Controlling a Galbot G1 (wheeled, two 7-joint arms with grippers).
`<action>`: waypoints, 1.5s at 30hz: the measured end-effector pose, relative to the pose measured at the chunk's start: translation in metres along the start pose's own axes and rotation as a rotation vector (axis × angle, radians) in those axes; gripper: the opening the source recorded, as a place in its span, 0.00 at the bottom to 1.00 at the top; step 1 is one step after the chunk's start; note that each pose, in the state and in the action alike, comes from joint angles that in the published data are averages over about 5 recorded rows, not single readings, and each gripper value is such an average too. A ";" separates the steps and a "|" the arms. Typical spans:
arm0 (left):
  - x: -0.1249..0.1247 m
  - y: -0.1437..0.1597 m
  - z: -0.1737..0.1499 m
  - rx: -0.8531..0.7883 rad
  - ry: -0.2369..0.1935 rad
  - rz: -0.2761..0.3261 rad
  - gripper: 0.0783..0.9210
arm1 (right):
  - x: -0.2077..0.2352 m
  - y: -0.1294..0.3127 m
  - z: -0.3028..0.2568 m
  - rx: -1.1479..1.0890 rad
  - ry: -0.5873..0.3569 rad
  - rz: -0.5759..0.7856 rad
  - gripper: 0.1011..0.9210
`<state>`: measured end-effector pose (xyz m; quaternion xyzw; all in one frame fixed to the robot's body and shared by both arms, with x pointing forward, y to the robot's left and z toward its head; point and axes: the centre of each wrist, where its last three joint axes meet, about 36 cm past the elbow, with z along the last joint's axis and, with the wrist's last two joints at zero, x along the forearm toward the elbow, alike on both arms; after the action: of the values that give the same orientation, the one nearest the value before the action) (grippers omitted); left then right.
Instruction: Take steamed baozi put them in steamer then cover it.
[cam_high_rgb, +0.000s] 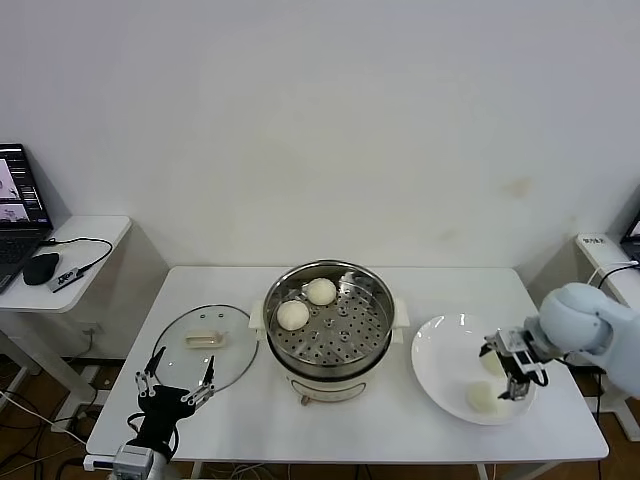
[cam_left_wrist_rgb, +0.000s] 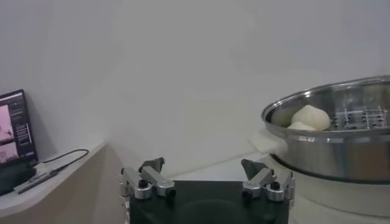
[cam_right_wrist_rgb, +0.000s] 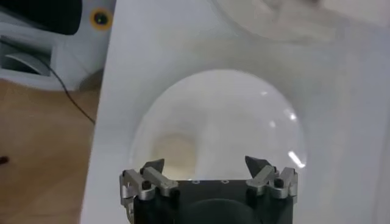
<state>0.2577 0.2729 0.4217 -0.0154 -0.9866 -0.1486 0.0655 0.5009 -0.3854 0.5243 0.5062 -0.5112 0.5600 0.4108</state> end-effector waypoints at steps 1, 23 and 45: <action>0.000 0.000 0.000 -0.001 0.001 -0.001 0.88 | -0.004 0.001 0.001 -0.002 0.002 -0.003 0.88; -0.001 0.003 0.007 -0.002 0.020 -0.017 0.88 | -0.060 0.004 0.007 -0.044 0.015 -0.038 0.70; -0.003 0.002 0.002 -0.001 0.004 -0.013 0.88 | -0.037 -0.014 0.010 -0.066 0.006 -0.020 0.56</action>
<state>0.2600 0.2757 0.4198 -0.0090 -0.9865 -0.1496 0.0666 0.5219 -0.3916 0.4893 0.4956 -0.5232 0.5402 0.4345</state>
